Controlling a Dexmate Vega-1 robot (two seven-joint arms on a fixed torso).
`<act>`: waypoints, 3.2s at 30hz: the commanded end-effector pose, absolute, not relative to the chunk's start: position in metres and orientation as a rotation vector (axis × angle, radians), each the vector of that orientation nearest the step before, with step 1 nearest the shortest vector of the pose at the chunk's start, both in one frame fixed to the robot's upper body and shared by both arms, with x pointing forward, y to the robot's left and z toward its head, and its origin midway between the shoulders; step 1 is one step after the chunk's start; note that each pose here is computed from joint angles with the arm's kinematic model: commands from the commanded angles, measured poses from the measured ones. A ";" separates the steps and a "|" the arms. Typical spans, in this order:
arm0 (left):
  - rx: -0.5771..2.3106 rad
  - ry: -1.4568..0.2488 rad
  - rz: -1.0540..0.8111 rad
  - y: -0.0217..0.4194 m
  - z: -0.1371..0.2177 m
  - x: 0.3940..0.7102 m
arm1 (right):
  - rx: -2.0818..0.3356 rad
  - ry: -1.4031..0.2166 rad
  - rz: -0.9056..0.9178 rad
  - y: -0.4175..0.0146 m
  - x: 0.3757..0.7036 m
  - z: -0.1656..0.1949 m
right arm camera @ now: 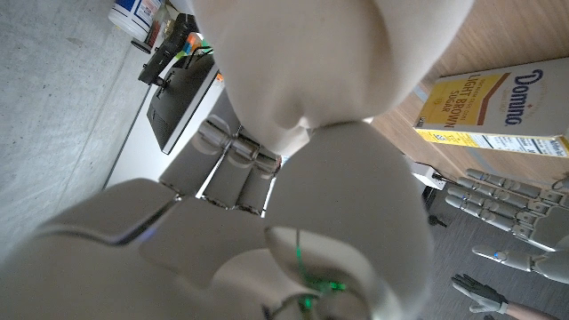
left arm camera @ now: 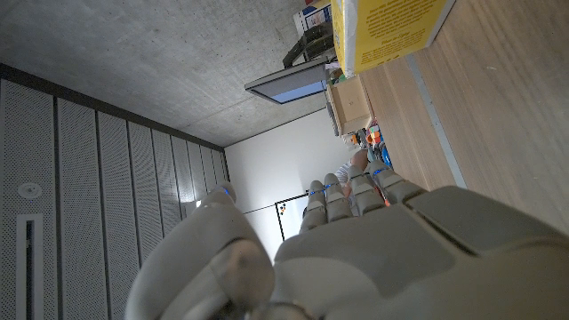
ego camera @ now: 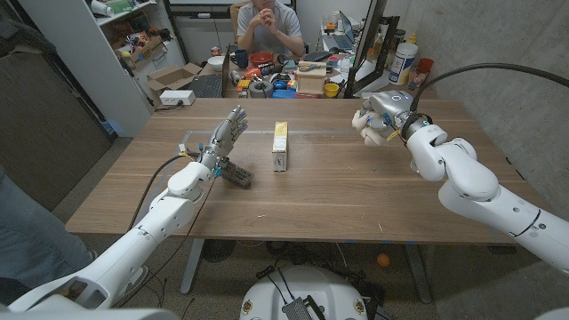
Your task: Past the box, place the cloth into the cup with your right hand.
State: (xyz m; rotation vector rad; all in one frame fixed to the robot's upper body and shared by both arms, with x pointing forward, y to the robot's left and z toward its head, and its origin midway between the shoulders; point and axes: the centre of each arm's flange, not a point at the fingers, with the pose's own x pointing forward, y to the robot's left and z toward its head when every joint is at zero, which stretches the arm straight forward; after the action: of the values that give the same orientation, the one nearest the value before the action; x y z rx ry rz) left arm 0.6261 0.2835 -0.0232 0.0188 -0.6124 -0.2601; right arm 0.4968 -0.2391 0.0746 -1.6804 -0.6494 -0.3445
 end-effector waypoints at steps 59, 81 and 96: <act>0.059 -0.586 -0.271 0.268 -0.030 0.620 | -1.594 -0.384 -0.543 -0.377 0.505 0.054; 0.064 -0.582 -0.259 0.270 -0.034 0.612 | -1.554 -0.319 -0.547 -0.398 0.530 0.032; 0.069 -0.577 -0.256 0.270 -0.034 0.612 | -1.529 -0.288 -0.518 -0.407 0.543 0.023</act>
State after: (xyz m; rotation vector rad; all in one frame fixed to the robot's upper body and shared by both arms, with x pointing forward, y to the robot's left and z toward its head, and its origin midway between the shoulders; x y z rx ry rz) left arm 0.6125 0.2692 -0.0343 0.0668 -0.5805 -0.2608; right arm 0.5345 -0.4015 0.0306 -1.5468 -0.3128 -0.5440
